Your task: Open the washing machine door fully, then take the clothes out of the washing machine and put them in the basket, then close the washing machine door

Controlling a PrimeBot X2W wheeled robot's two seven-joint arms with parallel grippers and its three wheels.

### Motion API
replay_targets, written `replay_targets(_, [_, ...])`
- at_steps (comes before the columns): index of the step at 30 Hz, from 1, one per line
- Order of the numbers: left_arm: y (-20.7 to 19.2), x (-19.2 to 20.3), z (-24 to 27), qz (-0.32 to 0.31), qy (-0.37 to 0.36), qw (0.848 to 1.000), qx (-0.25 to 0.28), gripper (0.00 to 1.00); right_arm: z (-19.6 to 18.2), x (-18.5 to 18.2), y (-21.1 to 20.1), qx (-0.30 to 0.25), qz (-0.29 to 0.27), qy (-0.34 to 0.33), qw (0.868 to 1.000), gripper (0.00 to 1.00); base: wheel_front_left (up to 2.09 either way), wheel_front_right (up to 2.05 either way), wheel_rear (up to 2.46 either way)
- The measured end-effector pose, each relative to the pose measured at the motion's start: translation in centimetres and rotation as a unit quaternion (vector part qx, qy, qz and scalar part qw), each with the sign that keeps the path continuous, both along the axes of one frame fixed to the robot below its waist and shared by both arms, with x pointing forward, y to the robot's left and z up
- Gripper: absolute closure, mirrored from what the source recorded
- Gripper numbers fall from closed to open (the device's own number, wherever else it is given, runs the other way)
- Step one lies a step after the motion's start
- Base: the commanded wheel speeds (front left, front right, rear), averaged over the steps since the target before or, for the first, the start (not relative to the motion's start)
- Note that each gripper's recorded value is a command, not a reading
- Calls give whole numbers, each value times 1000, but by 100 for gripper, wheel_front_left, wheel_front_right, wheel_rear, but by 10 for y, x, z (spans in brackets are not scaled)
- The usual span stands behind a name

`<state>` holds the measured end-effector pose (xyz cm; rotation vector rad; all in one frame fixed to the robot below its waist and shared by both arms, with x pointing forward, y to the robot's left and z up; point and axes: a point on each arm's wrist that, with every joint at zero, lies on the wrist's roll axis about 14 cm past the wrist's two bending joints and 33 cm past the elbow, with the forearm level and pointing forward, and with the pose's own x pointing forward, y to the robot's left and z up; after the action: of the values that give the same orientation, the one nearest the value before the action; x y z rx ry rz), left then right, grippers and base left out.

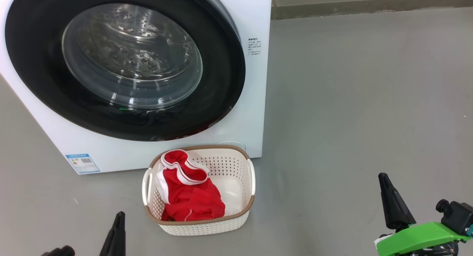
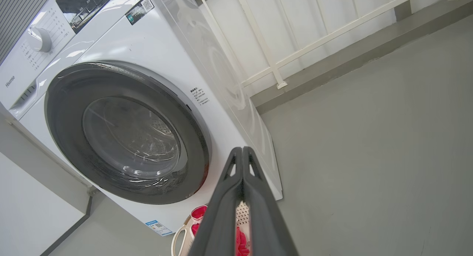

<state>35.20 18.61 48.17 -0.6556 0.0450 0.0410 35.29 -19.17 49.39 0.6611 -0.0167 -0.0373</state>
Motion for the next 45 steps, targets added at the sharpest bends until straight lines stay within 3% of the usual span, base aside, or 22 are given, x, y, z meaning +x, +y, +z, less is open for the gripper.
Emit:
replay_targets(25, [3, 8, -3, 10, 15, 990, -137, 100, -9, 5, -5, 134, -8, 21, 991, 100, 0, 0, 0])
replay_targets(45, [3, 12, -7, 13, 24, 969, -246, 100, -13, 11, -9, 248, -14, 28, 968, 100, 0, 0, 0])
